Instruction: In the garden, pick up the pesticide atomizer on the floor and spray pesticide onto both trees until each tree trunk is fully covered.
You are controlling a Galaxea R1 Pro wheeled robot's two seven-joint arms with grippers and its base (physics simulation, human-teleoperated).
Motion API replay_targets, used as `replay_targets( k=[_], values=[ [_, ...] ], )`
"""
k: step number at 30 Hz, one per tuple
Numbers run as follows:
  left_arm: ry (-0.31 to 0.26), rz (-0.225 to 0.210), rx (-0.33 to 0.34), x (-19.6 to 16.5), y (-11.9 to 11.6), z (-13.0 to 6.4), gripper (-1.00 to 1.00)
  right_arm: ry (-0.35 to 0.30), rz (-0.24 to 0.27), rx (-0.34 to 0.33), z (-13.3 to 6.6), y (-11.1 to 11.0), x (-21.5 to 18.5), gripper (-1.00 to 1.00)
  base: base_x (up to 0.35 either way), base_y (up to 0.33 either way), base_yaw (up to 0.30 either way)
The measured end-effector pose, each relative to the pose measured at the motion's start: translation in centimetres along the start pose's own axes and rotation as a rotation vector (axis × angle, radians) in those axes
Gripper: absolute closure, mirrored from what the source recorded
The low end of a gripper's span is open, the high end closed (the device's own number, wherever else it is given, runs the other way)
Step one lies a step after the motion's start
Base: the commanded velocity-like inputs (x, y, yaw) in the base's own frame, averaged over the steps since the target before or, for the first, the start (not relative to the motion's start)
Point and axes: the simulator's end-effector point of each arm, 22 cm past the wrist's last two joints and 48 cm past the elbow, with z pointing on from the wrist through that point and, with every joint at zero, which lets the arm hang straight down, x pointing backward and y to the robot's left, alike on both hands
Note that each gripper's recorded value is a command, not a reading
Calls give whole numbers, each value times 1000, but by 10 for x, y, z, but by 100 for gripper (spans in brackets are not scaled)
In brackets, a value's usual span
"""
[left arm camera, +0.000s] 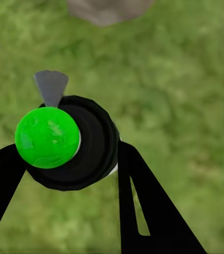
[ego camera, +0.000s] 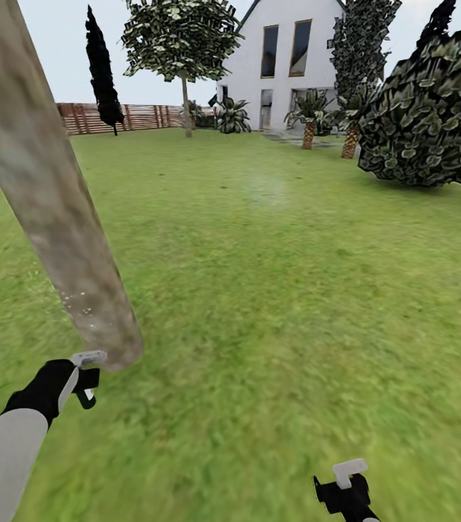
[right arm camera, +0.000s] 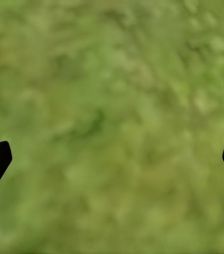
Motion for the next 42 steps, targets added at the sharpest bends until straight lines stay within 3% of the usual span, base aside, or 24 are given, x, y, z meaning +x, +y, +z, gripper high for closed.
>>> replay_targets(
  k=[7,15,27,42],
  values=[
    [0,3,-3,0,2,0,100,0,0,0,0,0,0,-100,1,-274,11],
    [0,2,-4,0,2,0,100,0,1,-1,0,1,0,-100,53,-274,245],
    [-13,4,0,2,0,3,100,0,1,-2,0,1,0,-100,221,-254,265],
    [-14,4,1,2,0,4,100,0,1,-2,0,1,0,-100,246,-233,43]
  ],
)
